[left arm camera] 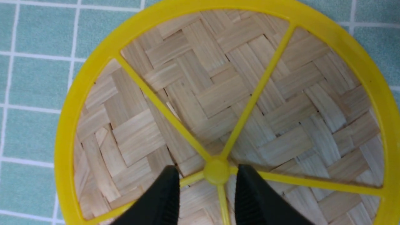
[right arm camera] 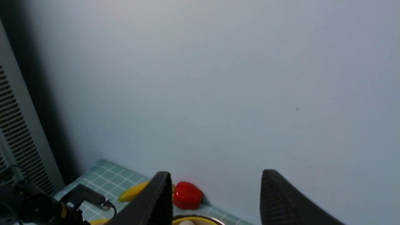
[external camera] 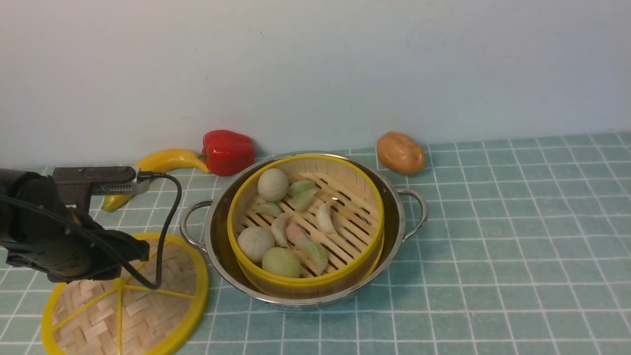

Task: Place the steamer in the pot on the blue tablecloth, and put the lid on the steamer.
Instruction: 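Grasp the bamboo steamer lid lying on the table by its centre knob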

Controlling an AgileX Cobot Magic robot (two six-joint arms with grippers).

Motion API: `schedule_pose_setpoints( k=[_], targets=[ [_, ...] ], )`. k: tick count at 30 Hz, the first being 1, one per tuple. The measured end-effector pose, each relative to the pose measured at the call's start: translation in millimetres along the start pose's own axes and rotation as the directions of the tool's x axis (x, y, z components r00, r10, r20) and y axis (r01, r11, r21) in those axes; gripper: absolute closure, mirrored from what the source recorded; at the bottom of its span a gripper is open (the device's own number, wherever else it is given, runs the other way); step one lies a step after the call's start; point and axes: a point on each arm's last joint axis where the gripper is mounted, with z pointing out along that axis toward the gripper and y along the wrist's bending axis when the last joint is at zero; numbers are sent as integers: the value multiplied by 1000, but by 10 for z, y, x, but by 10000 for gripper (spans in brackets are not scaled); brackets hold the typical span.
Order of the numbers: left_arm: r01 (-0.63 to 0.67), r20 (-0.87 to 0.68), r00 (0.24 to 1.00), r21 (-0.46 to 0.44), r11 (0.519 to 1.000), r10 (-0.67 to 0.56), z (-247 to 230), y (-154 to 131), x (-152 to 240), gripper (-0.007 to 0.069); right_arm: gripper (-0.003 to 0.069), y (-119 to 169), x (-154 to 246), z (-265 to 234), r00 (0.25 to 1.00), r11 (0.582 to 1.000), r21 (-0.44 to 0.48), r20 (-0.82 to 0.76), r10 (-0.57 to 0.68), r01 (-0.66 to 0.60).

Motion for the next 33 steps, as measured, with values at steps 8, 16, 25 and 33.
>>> schedule_pose_setpoints(
  k=[8,16,25,33],
  targets=[
    [-7,-77,997,-2,1000,7,231,-20,46,385,272,-9,44,53,1000,1000,4,-25,4,-4],
    [-20,-62,998,-14,1000,19,190,-8,-43,615,272,-9,44,53,1000,1000,3,-25,14,-14],
    [-46,-166,986,-241,969,6,-341,366,-434,643,272,-47,37,-9,1000,999,49,-8,4,-4],
    [-35,-93,995,-1,999,34,-577,184,-629,634,272,-57,32,-90,1000,998,63,11,0,0]
  ],
)
